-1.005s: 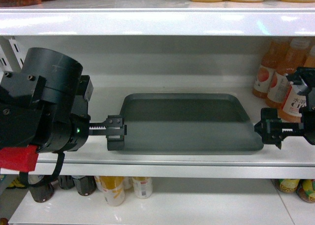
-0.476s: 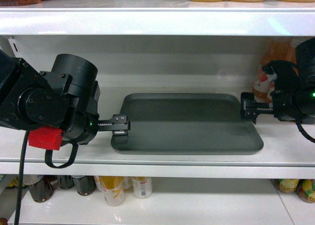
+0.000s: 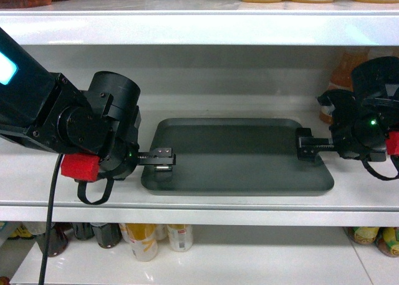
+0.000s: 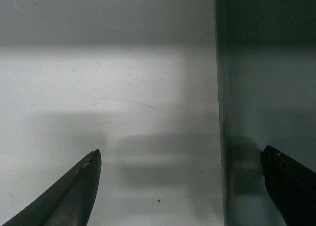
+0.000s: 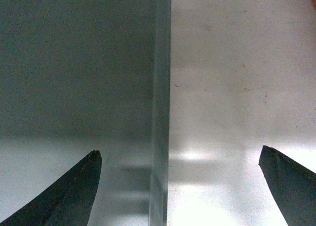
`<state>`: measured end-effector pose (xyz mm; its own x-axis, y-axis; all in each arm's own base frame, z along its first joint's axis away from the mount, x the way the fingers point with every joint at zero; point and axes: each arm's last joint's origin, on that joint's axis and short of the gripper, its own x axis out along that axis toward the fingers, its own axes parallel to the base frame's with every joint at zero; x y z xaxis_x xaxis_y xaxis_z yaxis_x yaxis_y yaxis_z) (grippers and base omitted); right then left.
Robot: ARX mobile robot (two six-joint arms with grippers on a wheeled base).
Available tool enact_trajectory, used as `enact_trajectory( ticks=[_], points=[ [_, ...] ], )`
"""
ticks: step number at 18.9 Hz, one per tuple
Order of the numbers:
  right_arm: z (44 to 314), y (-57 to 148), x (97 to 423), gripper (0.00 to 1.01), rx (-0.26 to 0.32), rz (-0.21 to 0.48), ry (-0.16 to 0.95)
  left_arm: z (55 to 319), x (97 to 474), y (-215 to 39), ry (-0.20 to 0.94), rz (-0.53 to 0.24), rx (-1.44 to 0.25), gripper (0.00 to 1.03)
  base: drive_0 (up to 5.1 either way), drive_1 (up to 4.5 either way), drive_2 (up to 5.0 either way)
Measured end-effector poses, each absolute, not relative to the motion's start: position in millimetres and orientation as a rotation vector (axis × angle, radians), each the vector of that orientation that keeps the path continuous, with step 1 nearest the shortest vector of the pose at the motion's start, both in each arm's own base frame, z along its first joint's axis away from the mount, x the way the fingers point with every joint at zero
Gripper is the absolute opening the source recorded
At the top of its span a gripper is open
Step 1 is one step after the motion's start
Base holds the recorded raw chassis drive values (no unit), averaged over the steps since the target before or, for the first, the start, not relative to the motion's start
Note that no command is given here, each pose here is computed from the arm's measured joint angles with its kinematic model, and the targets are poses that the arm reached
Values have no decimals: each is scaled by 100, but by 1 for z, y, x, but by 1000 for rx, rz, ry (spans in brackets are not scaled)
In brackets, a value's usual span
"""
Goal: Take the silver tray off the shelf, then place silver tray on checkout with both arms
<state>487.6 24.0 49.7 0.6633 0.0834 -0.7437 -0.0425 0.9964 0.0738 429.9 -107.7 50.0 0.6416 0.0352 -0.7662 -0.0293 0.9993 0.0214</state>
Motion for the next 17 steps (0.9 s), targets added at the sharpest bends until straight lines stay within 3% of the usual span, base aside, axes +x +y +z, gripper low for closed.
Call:
enact_trajectory(
  ticks=[2, 5, 11, 12, 17],
  points=[
    [47, 27, 488, 89, 26, 85, 882, 50, 430, -108, 902, 29, 6, 87, 0, 0, 0],
    [47, 31, 487, 61, -2, 108, 912, 50, 429, -109, 951, -1, -40, 60, 0, 0, 0],
    [42, 30, 481, 9, -3, 121, 927, 45, 421, -108, 967, -6, -99, 9, 0, 0, 0],
    [43, 29, 479, 4, 18, 117, 925, 45, 419, -107, 970, -5, -122, 3, 0, 0, 0],
    [43, 26, 455, 3, 87, 108, 912, 48, 400, -103, 943, -3, -151, 3, 0, 0, 0]
  ],
)
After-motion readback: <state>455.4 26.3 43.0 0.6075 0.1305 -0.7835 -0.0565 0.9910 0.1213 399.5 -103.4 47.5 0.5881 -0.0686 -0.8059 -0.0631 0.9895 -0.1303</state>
